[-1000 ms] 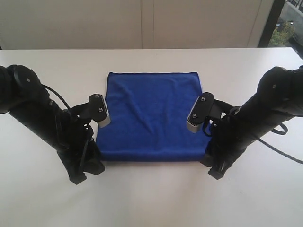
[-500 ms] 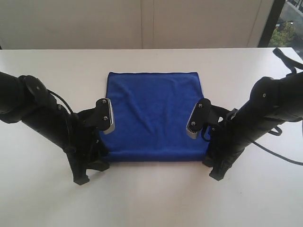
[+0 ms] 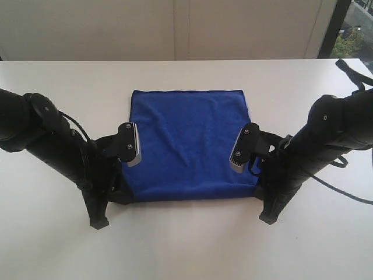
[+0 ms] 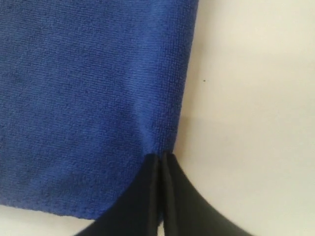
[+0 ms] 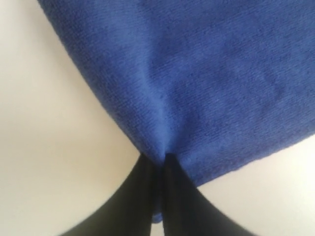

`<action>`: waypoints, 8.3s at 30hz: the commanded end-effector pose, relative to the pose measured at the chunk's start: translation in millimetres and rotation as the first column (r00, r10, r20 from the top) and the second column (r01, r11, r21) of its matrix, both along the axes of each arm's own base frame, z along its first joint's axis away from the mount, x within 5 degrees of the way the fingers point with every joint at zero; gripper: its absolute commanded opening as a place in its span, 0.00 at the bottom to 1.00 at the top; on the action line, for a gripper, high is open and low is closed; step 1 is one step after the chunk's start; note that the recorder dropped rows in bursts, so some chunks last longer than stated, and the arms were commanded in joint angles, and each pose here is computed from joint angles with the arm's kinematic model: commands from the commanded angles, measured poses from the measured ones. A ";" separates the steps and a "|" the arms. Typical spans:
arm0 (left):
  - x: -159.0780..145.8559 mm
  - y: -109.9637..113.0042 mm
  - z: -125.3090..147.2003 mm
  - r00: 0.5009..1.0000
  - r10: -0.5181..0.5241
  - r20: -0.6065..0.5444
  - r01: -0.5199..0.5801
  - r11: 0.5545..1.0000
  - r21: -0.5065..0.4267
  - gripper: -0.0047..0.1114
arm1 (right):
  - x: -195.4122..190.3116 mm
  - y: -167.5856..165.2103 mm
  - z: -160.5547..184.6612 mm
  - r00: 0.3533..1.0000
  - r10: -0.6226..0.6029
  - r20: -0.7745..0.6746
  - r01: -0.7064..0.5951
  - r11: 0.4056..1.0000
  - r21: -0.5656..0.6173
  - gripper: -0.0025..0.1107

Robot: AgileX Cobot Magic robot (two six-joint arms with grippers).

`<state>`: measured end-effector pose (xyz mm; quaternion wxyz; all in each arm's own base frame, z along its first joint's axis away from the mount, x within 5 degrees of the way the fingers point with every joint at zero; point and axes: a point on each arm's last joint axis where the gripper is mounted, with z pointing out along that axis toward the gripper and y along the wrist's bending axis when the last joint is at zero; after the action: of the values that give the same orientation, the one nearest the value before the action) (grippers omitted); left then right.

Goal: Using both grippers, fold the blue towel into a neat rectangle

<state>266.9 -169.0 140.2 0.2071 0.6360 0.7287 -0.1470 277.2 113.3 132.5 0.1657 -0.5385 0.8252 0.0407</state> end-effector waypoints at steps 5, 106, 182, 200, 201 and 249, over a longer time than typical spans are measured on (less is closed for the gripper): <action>-0.8 2.6 -1.3 1.000 0.000 0.001 0.000 1.000 0.013 0.04 | -2.3 -0.2 -1.4 1.000 0.026 -0.012 -0.026 1.000 -0.012 0.02; 10.0 22.7 86.0 0.874 0.316 0.370 -0.293 0.949 -0.118 0.04 | -18.2 14.4 98.4 0.876 -0.289 0.386 0.189 0.942 0.276 0.02; 95.7 10.0 65.9 0.656 0.432 0.619 -0.387 0.896 -0.216 0.04 | 93.8 0.5 66.3 0.779 -0.322 0.538 0.206 0.942 0.265 0.02; 107.5 6.6 52.4 0.640 0.444 0.627 -0.402 0.889 -0.219 0.04 | 103.6 4.2 48.8 0.774 -0.301 0.556 0.182 0.948 0.260 0.02; 107.7 6.7 52.8 0.636 0.448 0.628 -0.404 0.887 -0.223 0.04 | 104.7 4.6 47.4 0.773 -0.302 0.558 0.181 0.948 0.261 0.02; 133.6 7.6 33.7 0.642 0.486 0.593 -0.443 0.866 -0.230 0.54 | 120.5 -7.6 39.7 0.764 -0.332 0.553 0.222 0.940 0.259 0.28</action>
<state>399.5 -163.2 170.5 0.4856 0.4430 0.7451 0.1127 396.1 107.6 170.3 0.4592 -0.3827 0.7979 -0.0775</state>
